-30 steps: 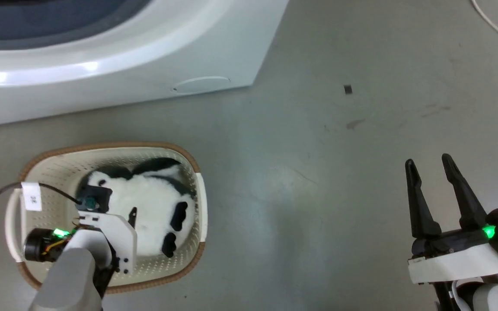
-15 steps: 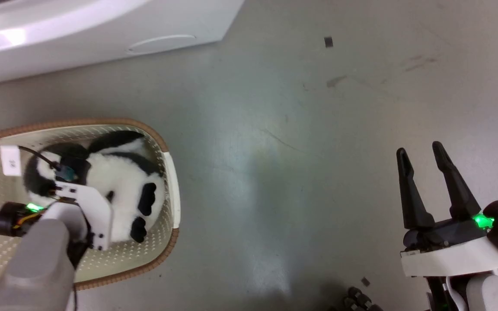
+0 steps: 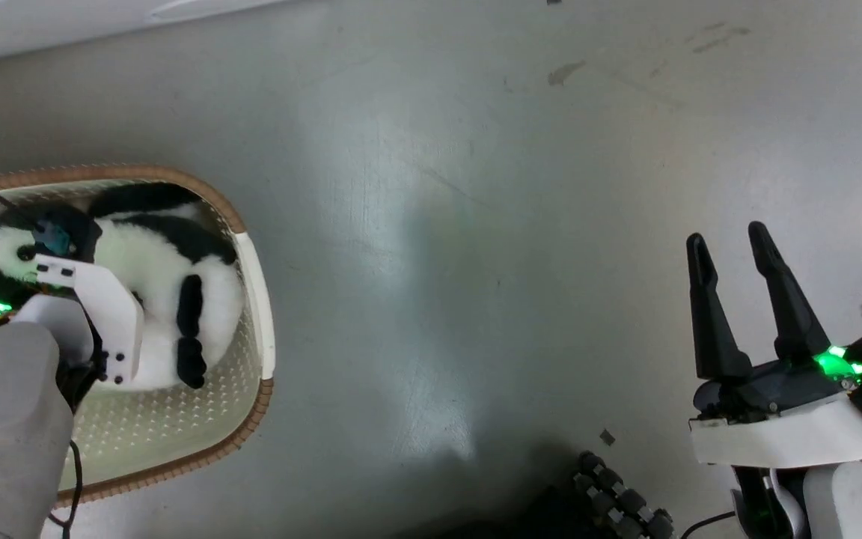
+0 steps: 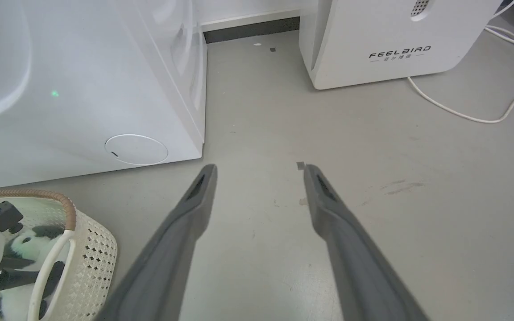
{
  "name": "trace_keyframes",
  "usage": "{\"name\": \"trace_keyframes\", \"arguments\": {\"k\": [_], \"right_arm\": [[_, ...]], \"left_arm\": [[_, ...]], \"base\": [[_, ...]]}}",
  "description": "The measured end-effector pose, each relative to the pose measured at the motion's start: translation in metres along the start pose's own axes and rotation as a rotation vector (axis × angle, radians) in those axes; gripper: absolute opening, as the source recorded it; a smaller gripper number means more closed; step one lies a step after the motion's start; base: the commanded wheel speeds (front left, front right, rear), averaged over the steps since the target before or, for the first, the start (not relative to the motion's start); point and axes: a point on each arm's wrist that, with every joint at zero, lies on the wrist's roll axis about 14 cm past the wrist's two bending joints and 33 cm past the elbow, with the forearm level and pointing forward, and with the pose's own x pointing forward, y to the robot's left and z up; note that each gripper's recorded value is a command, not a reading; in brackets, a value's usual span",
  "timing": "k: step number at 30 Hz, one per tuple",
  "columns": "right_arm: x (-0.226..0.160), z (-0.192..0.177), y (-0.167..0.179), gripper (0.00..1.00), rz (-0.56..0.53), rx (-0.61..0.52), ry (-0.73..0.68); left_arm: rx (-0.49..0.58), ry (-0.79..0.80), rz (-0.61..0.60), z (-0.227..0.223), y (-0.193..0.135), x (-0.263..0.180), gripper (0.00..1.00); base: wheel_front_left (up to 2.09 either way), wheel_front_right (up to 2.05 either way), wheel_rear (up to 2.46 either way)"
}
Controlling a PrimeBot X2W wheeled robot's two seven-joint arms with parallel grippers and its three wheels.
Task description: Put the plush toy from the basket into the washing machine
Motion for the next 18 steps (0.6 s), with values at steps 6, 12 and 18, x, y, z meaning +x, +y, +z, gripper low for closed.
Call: {"name": "trace_keyframes", "arguments": {"k": [6, 12, 18], "right_arm": [[0.003, -0.007, -0.004, 1.0, -0.012, -0.01, 0.013], [0.002, 0.006, -0.001, 1.0, -0.001, -0.01, -0.024], [-0.002, 0.027, 0.0, 1.0, 0.009, -0.014, -0.083]], "left_arm": [[0.009, 0.046, -0.026, -0.007, -0.004, 0.015, 0.0], [-0.024, 0.027, -0.024, -0.007, -0.005, 0.001, 0.0], [-0.063, -0.029, -0.021, -0.01, -0.014, -0.026, 0.0]], "base": [[0.0, 0.0, 0.0], [0.0, 0.0, 0.0], [0.0, 0.0, 0.0]]}}
